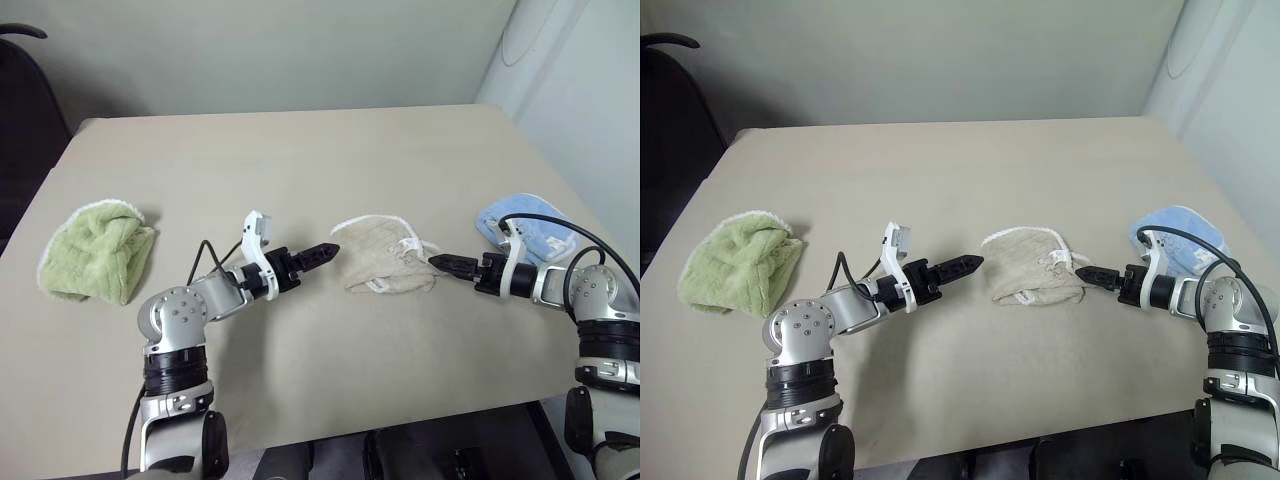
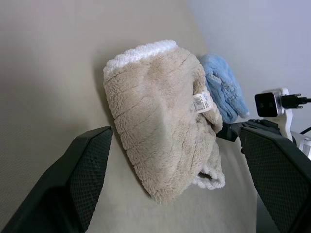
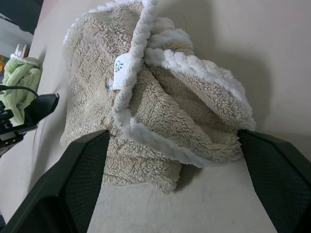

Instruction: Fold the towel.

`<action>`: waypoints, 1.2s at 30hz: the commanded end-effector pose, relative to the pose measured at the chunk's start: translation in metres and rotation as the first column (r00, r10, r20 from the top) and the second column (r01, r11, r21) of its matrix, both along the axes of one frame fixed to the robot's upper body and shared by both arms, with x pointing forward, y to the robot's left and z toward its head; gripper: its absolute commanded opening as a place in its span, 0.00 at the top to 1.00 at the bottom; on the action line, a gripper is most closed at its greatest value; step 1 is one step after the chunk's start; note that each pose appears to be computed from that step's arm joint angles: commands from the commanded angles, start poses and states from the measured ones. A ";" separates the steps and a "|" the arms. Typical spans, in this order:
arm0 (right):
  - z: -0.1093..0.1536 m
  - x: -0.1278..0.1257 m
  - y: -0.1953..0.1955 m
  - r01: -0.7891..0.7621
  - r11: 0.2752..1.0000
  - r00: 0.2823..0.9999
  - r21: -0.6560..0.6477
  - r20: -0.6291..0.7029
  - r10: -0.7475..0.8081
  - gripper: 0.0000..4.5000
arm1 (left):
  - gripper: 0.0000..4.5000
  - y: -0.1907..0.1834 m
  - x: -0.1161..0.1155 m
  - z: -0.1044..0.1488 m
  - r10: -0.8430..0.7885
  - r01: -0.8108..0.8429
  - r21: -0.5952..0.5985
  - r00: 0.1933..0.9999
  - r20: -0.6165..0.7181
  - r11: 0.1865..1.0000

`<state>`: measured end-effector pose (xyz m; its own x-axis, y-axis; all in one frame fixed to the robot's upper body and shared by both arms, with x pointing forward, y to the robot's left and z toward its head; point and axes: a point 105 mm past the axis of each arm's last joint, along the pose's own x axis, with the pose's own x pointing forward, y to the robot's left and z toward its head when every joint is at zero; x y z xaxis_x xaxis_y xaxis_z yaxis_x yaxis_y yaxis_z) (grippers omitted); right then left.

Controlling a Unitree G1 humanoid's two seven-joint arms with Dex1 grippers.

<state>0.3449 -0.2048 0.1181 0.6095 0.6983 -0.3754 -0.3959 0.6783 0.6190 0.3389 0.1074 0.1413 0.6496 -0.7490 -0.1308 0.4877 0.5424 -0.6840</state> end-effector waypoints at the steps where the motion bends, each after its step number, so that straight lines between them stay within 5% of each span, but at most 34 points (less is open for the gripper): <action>1: -0.001 -0.005 0.027 -0.099 0.995 0.995 0.012 0.007 0.099 0.01 | 0.00 -0.008 -0.002 0.012 -0.025 0.026 -0.016 0.998 0.052 1.000; 7: 0.005 -0.012 0.062 -0.243 0.967 0.965 -0.079 0.082 0.249 0.01 | 0.00 -0.009 0.000 0.015 -0.028 0.030 -0.023 0.998 0.063 0.999; 13: 0.004 -0.001 0.074 -0.230 0.966 0.965 -0.121 0.100 0.242 0.01 | 0.00 -0.011 -0.001 0.014 -0.025 0.027 -0.031 0.998 0.064 0.999; 23: 0.007 0.009 0.069 -0.176 0.984 0.983 -0.037 0.047 0.178 0.01 | 0.00 -0.009 -0.003 0.014 -0.003 0.006 -0.043 0.998 0.065 0.999; 30: 0.019 0.011 0.057 -0.117 0.984 0.993 0.136 0.004 0.117 0.01 | 0.00 -0.010 -0.005 0.011 -0.003 0.005 -0.044 0.998 0.058 0.999; 36: 0.002 0.015 0.050 -0.041 0.998 0.997 0.055 -0.066 0.045 0.01 | 0.00 -0.012 -0.005 0.012 -0.009 0.012 -0.045 0.998 0.057 0.999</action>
<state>0.3572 -0.1520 0.1220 0.5331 0.7733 -0.3431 -0.4080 0.5903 0.6964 0.3355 0.0977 0.1409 0.6474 -0.7546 -0.1066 0.4950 0.5227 -0.6940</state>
